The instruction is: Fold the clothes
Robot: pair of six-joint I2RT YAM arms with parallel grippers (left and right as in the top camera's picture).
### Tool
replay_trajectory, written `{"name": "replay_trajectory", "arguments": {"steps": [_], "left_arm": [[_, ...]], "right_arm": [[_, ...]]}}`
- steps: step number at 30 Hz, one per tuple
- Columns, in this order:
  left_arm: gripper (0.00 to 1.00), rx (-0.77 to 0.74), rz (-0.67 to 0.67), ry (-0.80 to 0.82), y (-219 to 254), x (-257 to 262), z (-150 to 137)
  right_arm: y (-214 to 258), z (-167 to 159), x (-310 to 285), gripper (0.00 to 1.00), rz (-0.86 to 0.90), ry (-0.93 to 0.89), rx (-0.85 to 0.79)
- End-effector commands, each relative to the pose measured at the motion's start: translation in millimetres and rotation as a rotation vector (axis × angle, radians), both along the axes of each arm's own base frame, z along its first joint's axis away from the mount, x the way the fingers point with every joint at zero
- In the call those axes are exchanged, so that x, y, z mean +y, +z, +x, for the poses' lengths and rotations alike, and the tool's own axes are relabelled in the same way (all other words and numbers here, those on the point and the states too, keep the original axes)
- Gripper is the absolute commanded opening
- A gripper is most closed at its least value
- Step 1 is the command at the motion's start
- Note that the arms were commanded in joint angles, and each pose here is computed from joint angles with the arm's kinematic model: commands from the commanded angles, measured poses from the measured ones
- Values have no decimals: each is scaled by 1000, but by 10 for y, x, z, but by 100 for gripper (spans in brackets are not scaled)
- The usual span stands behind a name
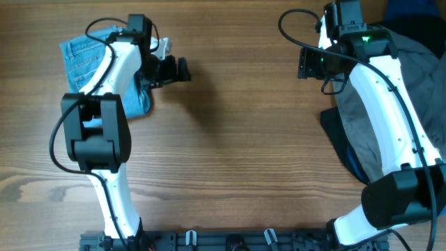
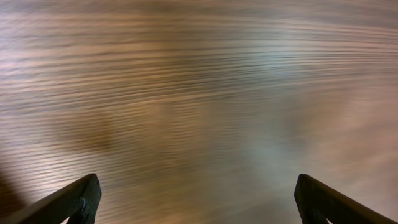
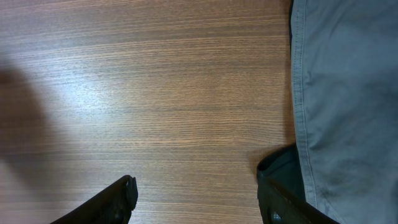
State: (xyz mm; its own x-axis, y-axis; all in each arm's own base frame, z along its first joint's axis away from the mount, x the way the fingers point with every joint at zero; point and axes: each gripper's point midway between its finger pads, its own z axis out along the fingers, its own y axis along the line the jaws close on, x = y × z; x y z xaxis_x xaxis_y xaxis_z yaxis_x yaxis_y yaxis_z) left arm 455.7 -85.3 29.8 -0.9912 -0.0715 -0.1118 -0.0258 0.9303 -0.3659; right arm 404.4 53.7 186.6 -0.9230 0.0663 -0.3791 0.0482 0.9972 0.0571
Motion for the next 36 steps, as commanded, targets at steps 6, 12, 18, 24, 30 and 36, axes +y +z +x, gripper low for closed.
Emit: {"name": "replay_trajectory", "arguments": {"steps": [6,12,18,24,30,36], "left_arm": [[100,-22,270,280,-234,1454,165],[100,-10,227,481,-219,2117,73],[100,-66,143,457,-156,2068,186],[100,-179,183,336,-94,1815,464],[100,-281,378,389,-13,2136,679],[100,-391,404,453,128,2440,861]], "right_arm": [[-55,-42,-10,67,3,10,31],[-56,-43,-9,67,4,8,32],[-56,-45,-1,67,20,-14,35],[-89,-63,-2,68,18,-14,44],[-172,-120,-10,68,14,-15,72],[-176,-129,-10,68,15,-16,76]]}}
